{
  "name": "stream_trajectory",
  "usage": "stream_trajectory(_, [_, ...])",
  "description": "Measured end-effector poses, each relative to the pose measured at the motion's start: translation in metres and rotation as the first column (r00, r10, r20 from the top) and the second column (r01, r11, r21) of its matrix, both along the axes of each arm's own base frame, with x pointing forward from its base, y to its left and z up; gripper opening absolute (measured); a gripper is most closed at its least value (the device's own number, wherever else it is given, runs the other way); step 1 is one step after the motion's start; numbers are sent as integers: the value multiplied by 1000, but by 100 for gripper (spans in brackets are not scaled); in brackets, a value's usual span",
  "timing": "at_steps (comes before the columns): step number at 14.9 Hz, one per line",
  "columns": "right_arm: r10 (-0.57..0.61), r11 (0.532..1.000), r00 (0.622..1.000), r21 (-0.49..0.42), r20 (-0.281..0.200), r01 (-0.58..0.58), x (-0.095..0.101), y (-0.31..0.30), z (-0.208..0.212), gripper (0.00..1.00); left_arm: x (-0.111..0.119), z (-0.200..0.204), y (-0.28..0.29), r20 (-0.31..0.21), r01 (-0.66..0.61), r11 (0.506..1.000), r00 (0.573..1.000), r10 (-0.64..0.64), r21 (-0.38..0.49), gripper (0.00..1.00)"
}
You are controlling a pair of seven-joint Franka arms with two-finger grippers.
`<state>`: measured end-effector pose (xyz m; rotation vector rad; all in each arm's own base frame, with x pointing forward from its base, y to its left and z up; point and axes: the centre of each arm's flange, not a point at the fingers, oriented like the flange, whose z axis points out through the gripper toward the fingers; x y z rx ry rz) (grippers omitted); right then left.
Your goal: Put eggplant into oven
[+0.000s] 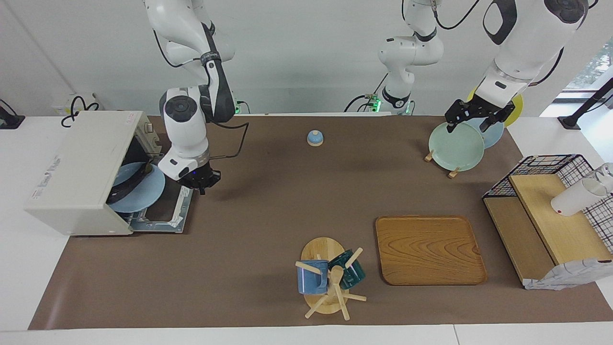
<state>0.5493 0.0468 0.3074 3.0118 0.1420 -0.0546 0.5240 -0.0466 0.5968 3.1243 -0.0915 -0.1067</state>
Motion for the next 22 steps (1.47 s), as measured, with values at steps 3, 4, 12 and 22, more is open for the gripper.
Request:
stream_trajectory(3, [16, 1000, 1000, -15, -10, -16, -4, 0, -5, 1, 0, 0, 0, 0, 0, 1000, 1000, 0, 0, 100])
stream_trajectory(4, [30, 999, 999, -30, -10, -31, -4, -1, -5, 1, 0, 0, 0, 0, 0, 1000, 1000, 0, 0, 100])
stream_trajectory(12, [165, 977, 986, -133, -37, -168, -4, 8, -3, 1, 0, 0, 0, 0, 0, 1000, 1000, 0, 0, 100])
stream_trajectory(22, [242, 966, 968, -76, -60, -246, 8, -55, 119, 1, 0, 0, 0, 0, 0, 1000, 1000, 0, 0, 100])
